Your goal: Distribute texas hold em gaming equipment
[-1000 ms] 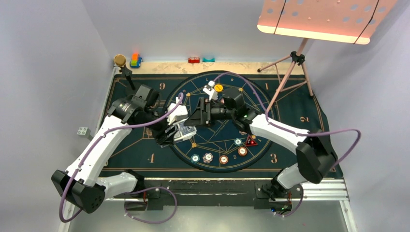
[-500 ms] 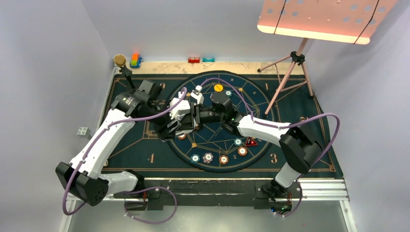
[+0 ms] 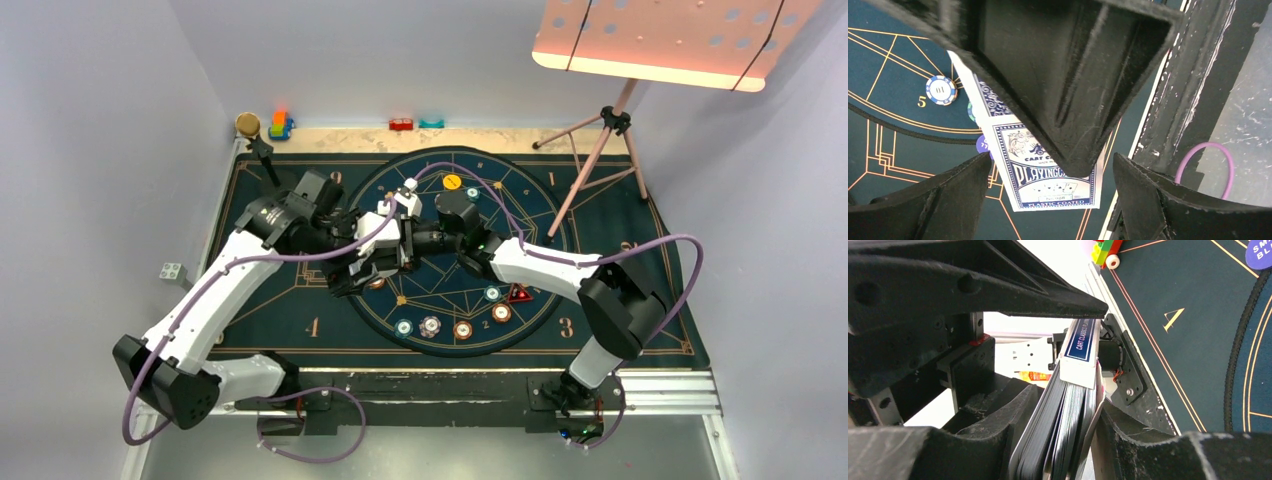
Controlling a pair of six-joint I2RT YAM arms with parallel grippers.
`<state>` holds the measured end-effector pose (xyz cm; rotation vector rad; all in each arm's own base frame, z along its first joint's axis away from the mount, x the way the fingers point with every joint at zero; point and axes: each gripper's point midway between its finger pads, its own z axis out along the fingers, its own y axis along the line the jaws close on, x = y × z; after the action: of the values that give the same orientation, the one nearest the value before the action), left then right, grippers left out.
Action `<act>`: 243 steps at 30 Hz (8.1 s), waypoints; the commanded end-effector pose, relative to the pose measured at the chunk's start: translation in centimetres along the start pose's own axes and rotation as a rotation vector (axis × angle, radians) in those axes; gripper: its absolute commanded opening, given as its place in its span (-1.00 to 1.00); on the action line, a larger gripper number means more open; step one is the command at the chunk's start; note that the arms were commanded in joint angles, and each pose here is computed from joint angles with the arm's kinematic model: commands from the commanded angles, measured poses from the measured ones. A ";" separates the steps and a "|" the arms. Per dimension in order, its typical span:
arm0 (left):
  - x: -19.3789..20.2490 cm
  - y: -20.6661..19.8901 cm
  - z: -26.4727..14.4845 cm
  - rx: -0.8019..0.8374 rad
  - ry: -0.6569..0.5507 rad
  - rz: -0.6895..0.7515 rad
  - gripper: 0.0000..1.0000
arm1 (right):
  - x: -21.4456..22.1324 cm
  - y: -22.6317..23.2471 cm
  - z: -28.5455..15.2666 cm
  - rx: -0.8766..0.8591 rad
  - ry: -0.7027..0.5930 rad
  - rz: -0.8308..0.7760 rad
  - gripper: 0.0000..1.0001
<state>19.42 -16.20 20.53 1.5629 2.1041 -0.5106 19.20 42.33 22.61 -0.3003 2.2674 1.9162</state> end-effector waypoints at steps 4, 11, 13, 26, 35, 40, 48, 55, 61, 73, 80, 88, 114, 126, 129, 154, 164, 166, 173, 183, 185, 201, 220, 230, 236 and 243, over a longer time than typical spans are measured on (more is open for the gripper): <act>0.1 0.9 0.3 -0.096 -0.044 0.104 0.78 | -1.3 4.0 -0.9 -0.073 -0.052 -0.085 -0.37; 0.1 1.6 0.2 -0.186 -0.105 0.136 0.98 | -1.2 3.8 -1.3 -0.077 -0.057 -0.094 -0.40; -0.5 2.1 -0.2 -0.224 -0.131 0.156 0.99 | -1.0 3.8 -1.2 -0.083 -0.051 -0.096 -0.42; -0.9 1.0 0.0 -0.153 -0.162 0.224 0.99 | -0.6 4.0 -1.8 -0.129 -0.019 -0.117 -0.44; -1.1 1.3 0.5 -0.153 -0.170 0.214 0.91 | -0.6 4.1 -1.9 -0.146 -0.003 -0.126 -0.44; -1.4 1.4 0.8 -0.129 -0.161 0.190 0.75 | -0.7 4.3 -1.8 -0.151 -0.001 -0.128 -0.44; -2.0 0.9 0.4 -0.094 -0.165 0.156 0.24 | -1.1 4.2 -1.6 -0.143 -0.016 -0.115 -0.45; -2.0 0.2 0.0 -0.078 -0.178 0.131 -0.16 | -1.3 3.9 -1.5 -0.127 -0.025 -0.101 -0.40; -1.9 -0.9 -0.6 -0.048 -0.176 0.099 -0.36 | -1.4 3.1 -2.0 -0.070 -0.026 -0.110 0.05; -0.7 -1.8 -0.9 -0.027 -0.140 0.082 -0.73 | -3.4 2.3 -4.2 0.068 -0.085 -0.173 0.37; -0.6 -1.7 -1.0 -0.020 -0.112 0.059 -0.74 | -3.3 2.0 -4.3 0.099 -0.083 -0.191 0.35; -0.6 -2.0 -1.3 -0.003 -0.097 0.028 -0.76 | -2.5 1.4 -4.4 0.125 -0.067 -0.194 0.15; -0.2 -3.7 -0.1 0.070 -0.121 -0.076 -0.85 | -3.1 1.7 -6.7 0.183 -0.128 -0.244 0.46; 0.2 -3.5 -0.1 0.076 -0.072 -0.095 -0.86 | -1.8 0.4 -5.8 0.205 -0.071 -0.224 0.16; 0.3 -3.6 -0.2 0.078 -0.072 -0.097 -0.87 | -1.8 0.0 -6.3 0.219 -0.080 -0.224 0.08; -0.9 -4.0 -0.6 0.082 -0.141 -0.106 -0.92 | -3.3 -0.3 -10.5 0.262 -0.161 -0.225 -0.55; -0.4 -4.2 -0.2 0.090 -0.132 -0.110 -0.93 | -5.4 1.7 -13.1 0.278 -0.241 -0.256 -0.95; -0.2 -4.3 -0.3 0.089 -0.130 -0.110 -0.93 | -5.9 2.1 -13.5 0.286 -0.250 -0.270 -1.00; 0.5 -5.0 -0.5 0.110 -0.110 -0.107 -0.93 | -9.4 2.9 -15.6 0.279 -0.310 -0.285 -1.00; 0.8 -6.7 -1.7 0.138 -0.124 -0.104 -0.94 | -13.4 -4.6 -6.8 0.242 -0.202 -0.163 -1.00; 0.8 -6.7 -2.0 0.132 -0.128 -0.104 -0.94 | -13.7 -5.4 -3.5 0.230 -0.171 -0.164 -1.00; 0.6 -6.8 -2.1 0.134 -0.135 -0.099 -0.95 | -16.7 -13.0 9.7 0.282 -0.186 -0.071 -0.77; 0.8 -6.2 -1.7 0.123 -0.111 -0.107 -0.95 | -19.5 -7.1 -2.0 0.475 -0.319 -0.201 0.57; 0.4 -5.0 -0.9 0.099 -0.105 -0.118 -0.96 | -11.5 0.1 -10.3 0.323 -0.316 -0.286 0.81; -0.2 -4.5 -0.8 0.085 -0.123 -0.116 -0.98 | -6.4 1.6 -11.0 0.172 -0.249 -0.278 0.86; -0.7 -4.1 -0.9 0.082 -0.124 -0.117 -0.99 | -2.9 3.7 -8.6 0.048 -0.137 -0.319 0.91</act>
<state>14.39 -16.50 20.07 1.4492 2.1750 -0.7204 23.45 32.59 24.44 -0.3091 2.1927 1.5161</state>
